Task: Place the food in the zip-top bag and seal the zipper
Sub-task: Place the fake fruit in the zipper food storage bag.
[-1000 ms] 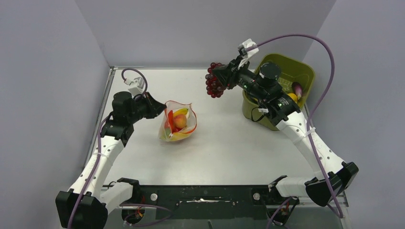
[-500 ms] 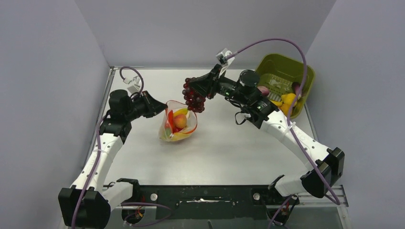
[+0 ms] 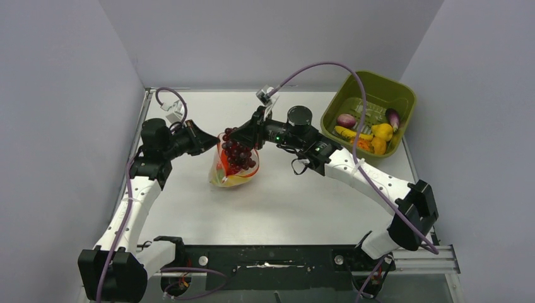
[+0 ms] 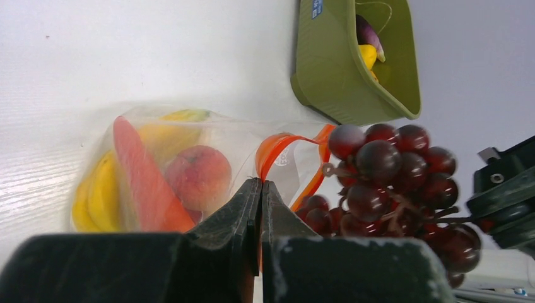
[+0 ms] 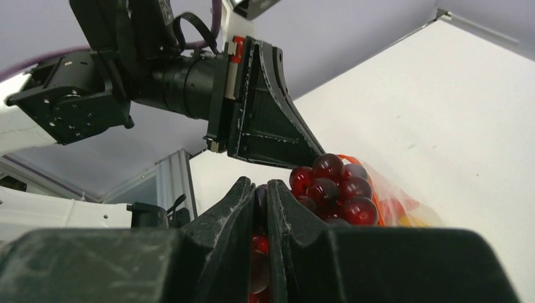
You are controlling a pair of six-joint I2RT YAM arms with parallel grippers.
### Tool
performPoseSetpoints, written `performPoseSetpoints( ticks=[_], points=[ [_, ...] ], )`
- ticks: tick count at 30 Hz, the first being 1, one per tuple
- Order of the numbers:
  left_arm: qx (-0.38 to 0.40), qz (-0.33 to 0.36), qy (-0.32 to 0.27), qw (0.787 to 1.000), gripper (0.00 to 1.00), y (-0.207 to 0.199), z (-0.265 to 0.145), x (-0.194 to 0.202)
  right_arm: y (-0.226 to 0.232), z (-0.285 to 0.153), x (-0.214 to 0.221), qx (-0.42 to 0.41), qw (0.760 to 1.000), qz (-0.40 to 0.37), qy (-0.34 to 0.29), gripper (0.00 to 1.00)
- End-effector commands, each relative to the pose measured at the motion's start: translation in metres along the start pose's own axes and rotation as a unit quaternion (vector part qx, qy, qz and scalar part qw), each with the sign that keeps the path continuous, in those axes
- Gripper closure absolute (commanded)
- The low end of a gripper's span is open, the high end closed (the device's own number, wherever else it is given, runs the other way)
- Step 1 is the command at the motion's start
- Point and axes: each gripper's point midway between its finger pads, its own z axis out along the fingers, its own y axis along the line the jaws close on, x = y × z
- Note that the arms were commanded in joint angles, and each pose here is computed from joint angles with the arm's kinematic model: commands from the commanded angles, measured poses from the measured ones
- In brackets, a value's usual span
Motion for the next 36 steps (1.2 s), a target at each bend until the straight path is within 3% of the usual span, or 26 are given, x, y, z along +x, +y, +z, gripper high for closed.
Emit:
performPoseSetpoints(
  ticks=[1,15,29,33,36],
  points=[
    [0.038,0.031,-0.04,0.998,1.0,-0.023,-0.008,-0.024,0.013,0.007,-0.013,-0.024,0.999,-0.016,-0.033,0.99],
    [0.042,0.024,-0.043,0.998,1.0,-0.022,-0.01,-0.022,-0.024,0.024,0.039,0.003,0.997,-0.074,0.024,0.99],
    [0.06,0.011,-0.037,0.997,1.0,-0.025,-0.011,-0.018,-0.057,0.042,0.107,0.014,0.993,-0.06,0.102,0.98],
    [0.06,0.01,-0.037,0.997,1.0,-0.024,-0.012,-0.016,-0.059,0.045,0.11,0.02,0.992,-0.053,0.111,0.9],
    [0.058,0.009,-0.039,0.998,1.0,-0.023,-0.013,-0.015,-0.059,0.041,0.102,0.03,0.991,-0.063,0.115,0.77]
  ],
)
